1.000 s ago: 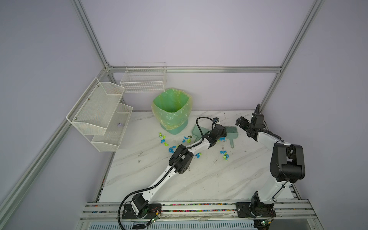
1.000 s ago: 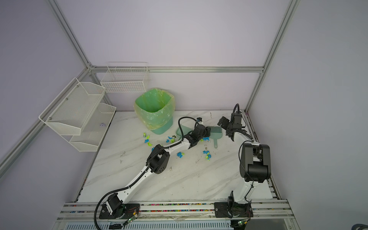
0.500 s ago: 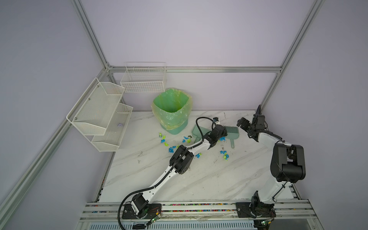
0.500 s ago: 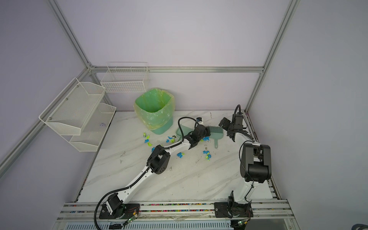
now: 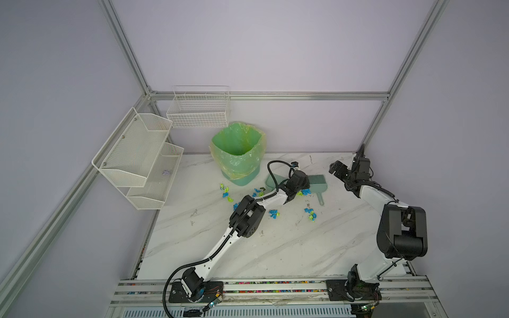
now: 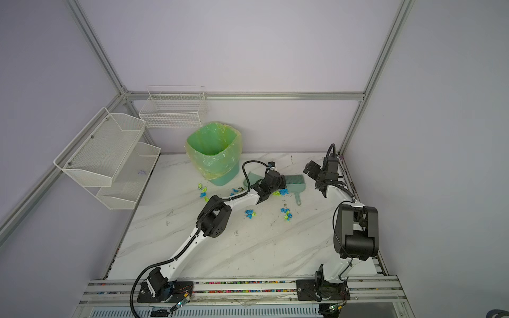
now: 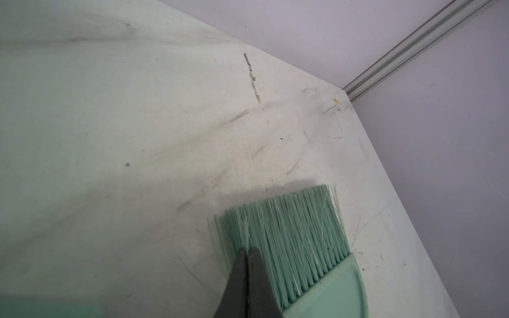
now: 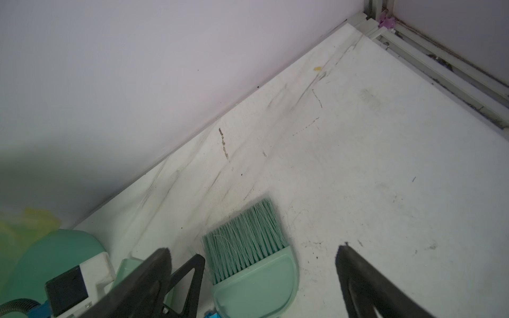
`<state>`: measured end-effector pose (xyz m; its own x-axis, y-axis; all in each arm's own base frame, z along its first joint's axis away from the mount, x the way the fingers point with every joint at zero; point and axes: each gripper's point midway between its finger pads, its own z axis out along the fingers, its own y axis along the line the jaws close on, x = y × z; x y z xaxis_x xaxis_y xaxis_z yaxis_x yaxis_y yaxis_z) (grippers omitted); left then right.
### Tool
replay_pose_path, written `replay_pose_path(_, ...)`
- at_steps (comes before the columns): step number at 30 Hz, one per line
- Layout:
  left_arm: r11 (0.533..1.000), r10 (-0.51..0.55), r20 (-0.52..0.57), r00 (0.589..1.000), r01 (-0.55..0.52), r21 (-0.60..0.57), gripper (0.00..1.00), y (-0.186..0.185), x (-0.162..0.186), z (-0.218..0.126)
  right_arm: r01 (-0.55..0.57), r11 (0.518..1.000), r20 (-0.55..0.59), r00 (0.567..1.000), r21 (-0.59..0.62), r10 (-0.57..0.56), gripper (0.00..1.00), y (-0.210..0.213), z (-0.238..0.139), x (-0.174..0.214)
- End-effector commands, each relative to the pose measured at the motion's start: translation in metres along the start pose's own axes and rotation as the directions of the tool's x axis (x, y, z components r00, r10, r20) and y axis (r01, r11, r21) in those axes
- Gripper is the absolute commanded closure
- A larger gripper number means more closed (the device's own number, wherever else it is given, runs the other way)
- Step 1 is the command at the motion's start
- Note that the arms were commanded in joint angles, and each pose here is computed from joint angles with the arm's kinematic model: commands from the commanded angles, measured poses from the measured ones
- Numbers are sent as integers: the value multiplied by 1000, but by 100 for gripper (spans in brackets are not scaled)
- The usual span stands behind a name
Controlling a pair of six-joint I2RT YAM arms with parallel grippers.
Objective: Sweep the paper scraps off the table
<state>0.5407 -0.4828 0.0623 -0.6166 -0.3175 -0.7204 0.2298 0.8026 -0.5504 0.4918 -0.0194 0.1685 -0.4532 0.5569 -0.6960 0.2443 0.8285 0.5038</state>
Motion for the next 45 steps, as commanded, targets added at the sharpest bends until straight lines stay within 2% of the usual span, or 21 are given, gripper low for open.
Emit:
replay_pose_path(1,999,21,61,998,-22,25,100,-20,-47,-37,-16,1000,-14,1000,-8,16,4,1,-10,2)
replay_pose_path(5,999,16,44,999,-15,-28,100,1,-53,-50,-15,1000,-41,999,-18,14,5,1,-11,9)
replay_pose_path(10,998,1,-19,1000,-2,-68,100,24,-48,-48,-17,1000,-53,998,-20,16,6,2,-14,13)
replay_pose_path(15,994,26,-61,998,-32,-100,100,31,-41,-47,-14,999,-51,999,-32,13,6,5,-20,10)
replay_pose_path(24,990,34,-53,998,-40,-133,100,38,-44,-61,-9,999,-44,999,-37,8,6,7,-25,9)
replay_pose_path(25,990,30,-60,998,-38,-135,92,39,-42,-61,-11,999,-46,999,-38,9,6,7,-25,10)
replay_pose_path(28,989,26,-61,998,-34,-144,62,42,-42,-63,-12,999,-49,999,-42,10,6,7,-25,11)
replay_pose_path(30,988,9,-54,998,-17,-152,49,47,-45,-65,-10,999,-50,999,-46,8,6,8,-25,11)
replay_pose_path(32,988,-3,-51,999,-5,-151,40,48,-48,-67,-10,999,-51,999,-46,7,6,8,-25,12)
replay_pose_path(35,988,-4,-50,999,-4,-154,29,48,-50,-68,-11,999,-54,999,-45,8,6,7,-24,13)
replay_pose_path(40,990,-7,-51,999,0,-144,18,48,-54,-65,-12,999,-59,998,-49,9,6,7,-22,15)
replay_pose_path(45,996,-26,-66,997,20,-91,16,41,-55,-58,-8,999,-57,998,-47,5,6,7,-22,14)
